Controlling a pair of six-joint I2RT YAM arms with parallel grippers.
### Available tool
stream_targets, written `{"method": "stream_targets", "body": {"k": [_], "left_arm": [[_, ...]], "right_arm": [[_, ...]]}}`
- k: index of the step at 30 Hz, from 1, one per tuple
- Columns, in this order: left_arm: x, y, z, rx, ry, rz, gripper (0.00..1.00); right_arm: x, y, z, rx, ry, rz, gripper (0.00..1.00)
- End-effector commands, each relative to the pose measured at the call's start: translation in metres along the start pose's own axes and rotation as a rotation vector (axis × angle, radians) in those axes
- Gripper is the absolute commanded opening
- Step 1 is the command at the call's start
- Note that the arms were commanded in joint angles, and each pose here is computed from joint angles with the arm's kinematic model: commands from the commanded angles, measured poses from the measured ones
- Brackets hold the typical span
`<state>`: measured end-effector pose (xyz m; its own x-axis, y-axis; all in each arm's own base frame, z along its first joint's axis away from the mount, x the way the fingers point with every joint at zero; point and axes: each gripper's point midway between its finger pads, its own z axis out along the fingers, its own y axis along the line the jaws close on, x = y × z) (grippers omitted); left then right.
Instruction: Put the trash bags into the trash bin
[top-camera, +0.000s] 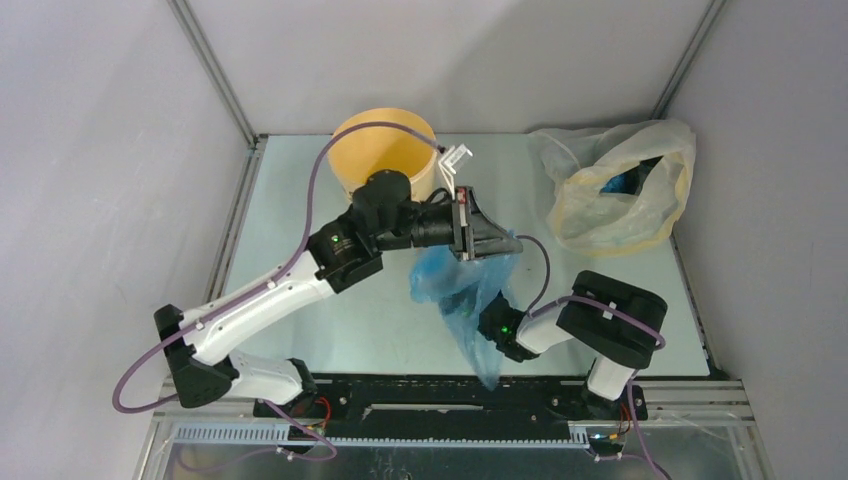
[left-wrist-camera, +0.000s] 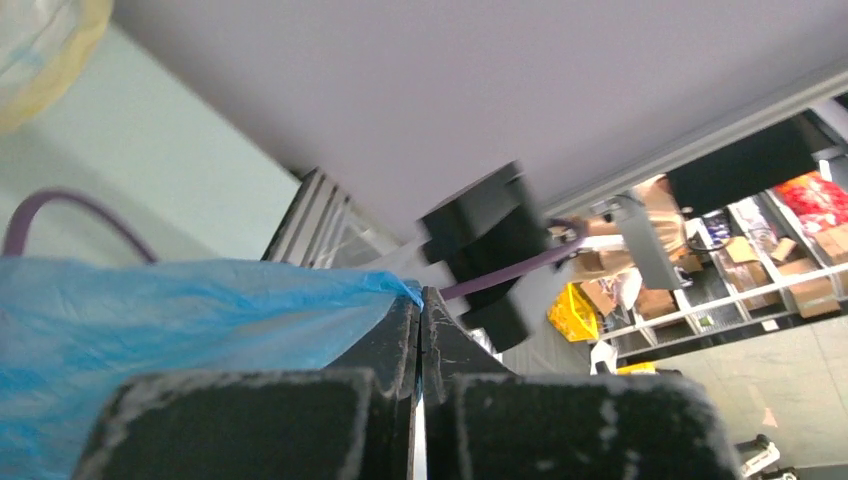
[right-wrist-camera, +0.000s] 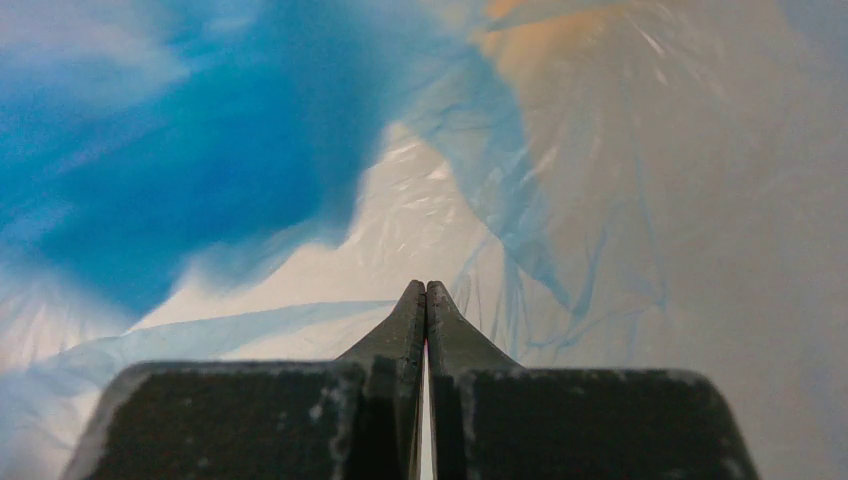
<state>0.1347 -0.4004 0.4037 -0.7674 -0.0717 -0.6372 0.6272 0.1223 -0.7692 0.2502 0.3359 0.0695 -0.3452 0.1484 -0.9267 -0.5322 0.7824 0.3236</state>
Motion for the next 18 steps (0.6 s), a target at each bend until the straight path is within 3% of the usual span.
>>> {"method": "stream_targets", "body": {"k": [1, 6, 11, 14, 18], "left_arm": [[-0.046, -0.086, -0.024, 0.219, -0.098, 0.089, 0.0], [-0.063, -0.096, -0.047, 0.183, -0.138, 0.149, 0.0], [-0.066, -0.062, -0.065, 0.065, -0.17, 0.153, 0.01], [-0.07, -0.047, -0.074, 0.013, -0.178, 0.156, 0.01], [-0.078, -0.06, -0.087, 0.005, -0.169, 0.209, 0.01]], "right_arm": [[-0.008, 0.008, 0.002, 0.002, -0.027, 0.056, 0.0], [-0.011, -0.003, -0.011, 0.074, -0.011, 0.009, 0.0], [-0.035, -0.001, -0.032, 0.083, -0.048, -0.028, 0.0], [-0.062, 0.004, -0.044, 0.071, -0.085, -0.043, 0.0], [-0.117, 0.02, -0.052, 0.031, -0.138, -0.061, 0.0]]}}
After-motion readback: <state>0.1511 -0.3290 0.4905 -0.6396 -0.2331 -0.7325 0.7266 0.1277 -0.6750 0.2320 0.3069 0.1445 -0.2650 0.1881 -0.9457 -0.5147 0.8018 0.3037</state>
